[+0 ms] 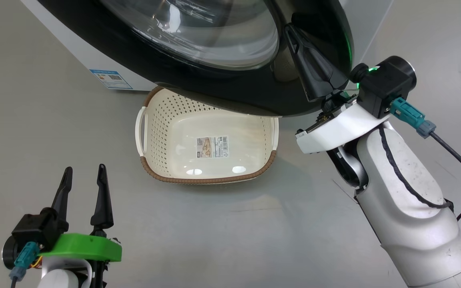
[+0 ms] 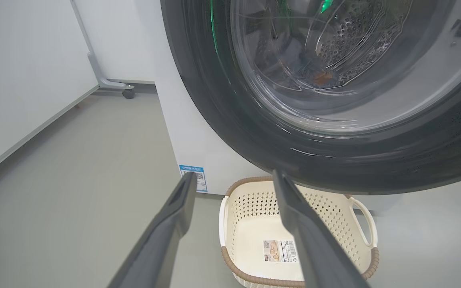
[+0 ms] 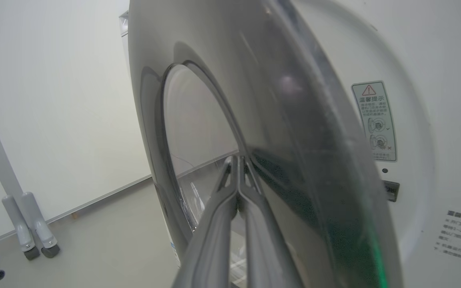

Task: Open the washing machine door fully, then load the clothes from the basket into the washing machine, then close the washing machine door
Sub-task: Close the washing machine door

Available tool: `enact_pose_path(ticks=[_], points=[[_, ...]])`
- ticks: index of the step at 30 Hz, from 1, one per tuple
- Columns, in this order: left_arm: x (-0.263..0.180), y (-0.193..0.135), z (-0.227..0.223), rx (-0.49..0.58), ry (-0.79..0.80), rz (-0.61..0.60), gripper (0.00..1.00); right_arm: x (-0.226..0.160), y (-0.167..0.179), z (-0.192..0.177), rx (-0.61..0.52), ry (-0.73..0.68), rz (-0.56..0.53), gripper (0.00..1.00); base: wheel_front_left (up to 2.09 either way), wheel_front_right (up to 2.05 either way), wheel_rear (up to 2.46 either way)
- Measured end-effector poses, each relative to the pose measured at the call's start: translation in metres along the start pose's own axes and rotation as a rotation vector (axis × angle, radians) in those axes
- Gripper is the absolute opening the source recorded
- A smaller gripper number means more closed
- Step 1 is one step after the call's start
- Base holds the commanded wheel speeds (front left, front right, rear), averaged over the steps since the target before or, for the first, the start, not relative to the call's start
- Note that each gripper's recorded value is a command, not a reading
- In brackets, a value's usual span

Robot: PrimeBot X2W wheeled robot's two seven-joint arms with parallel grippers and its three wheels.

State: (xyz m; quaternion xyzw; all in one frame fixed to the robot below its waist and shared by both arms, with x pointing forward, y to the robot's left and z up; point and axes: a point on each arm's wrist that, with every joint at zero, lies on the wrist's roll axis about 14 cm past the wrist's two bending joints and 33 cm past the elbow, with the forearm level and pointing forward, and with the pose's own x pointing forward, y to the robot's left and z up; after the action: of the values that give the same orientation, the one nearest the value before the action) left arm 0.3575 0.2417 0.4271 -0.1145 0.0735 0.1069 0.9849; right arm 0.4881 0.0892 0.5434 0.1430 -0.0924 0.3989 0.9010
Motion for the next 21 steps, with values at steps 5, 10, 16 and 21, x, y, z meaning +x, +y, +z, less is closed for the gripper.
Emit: enact_pose_path(ticks=[5,10,16,21], points=[[0.003,0.002,-0.007,-0.002,0.021,0.010,1.00,0.007,-0.012,-0.003,-0.015,-0.007,-0.014,0.00,0.00,0.00,0.00],[0.011,0.000,-0.008,-0.005,0.022,0.004,1.00,0.012,-0.024,-0.005,-0.036,-0.012,-0.025,0.00,0.00,0.00,0.00],[0.019,-0.010,-0.007,-0.022,0.015,-0.020,1.00,0.018,-0.041,-0.007,-0.084,-0.012,-0.030,0.00,0.00,0.00,0.00],[0.021,-0.011,-0.004,-0.026,0.004,-0.022,1.00,0.027,-0.048,-0.006,-0.135,-0.017,-0.013,0.00,0.00,0.00,0.00]])
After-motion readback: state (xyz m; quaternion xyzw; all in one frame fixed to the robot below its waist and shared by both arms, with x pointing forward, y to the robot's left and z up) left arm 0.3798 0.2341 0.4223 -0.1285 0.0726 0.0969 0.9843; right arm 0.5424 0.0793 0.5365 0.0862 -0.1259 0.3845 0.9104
